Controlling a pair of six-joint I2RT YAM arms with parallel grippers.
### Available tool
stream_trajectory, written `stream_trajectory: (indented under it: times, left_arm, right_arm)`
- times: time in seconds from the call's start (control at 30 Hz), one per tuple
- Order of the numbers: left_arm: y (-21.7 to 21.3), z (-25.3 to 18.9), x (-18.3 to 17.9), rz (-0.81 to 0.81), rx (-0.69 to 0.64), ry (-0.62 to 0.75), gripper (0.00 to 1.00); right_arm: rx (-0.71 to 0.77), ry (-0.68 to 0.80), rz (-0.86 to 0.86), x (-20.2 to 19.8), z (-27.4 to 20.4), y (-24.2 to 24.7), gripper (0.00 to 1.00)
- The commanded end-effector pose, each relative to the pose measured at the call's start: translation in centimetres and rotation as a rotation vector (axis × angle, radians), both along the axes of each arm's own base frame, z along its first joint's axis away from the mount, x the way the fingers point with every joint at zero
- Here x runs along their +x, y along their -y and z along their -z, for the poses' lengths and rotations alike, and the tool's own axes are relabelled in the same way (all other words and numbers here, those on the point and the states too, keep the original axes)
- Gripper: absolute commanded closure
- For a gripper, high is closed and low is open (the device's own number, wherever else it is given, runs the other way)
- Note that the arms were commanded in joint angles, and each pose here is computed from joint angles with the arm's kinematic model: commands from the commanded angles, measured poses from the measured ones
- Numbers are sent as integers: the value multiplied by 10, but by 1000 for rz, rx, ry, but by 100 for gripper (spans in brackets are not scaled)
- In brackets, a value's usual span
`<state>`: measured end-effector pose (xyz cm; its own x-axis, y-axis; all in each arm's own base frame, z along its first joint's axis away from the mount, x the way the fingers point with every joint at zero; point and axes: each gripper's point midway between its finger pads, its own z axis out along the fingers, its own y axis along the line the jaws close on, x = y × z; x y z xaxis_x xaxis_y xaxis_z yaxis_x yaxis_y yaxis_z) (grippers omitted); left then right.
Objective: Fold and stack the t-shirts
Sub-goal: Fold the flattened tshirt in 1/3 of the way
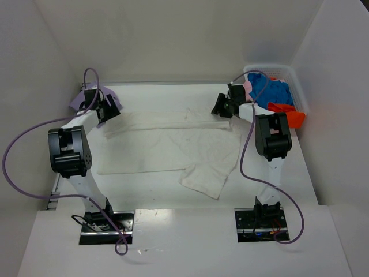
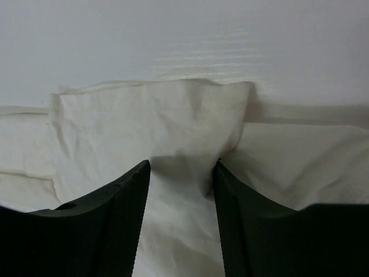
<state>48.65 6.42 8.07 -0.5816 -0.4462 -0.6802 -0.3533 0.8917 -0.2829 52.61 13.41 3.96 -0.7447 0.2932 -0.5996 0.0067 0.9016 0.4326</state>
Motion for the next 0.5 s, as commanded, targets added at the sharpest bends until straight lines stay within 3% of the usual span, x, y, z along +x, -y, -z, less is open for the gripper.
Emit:
stream_trajectory:
  times: [0.0, 0.1, 0.13, 0.27, 0.47]
  left_arm:
    - [-14, -3, 11, -27, 52, 12, 20]
    - [-14, -1, 13, -27, 52, 10, 24]
    - [-14, -1, 13, -27, 52, 10, 26]
    - [-9, -2, 13, -3, 31, 15, 29]
    - [6, -9, 16, 61, -22, 44, 30]
  right_arm:
    - [-1, 76, -28, 16, -18, -10, 48]
    - [-7, 77, -21, 18, -20, -8, 66]
    - [-9, 66, -21, 18, -17, -8, 78]
    - [-24, 59, -7, 18, -17, -5, 100]
    - [-15, 60, 1, 5, -32, -3, 100]
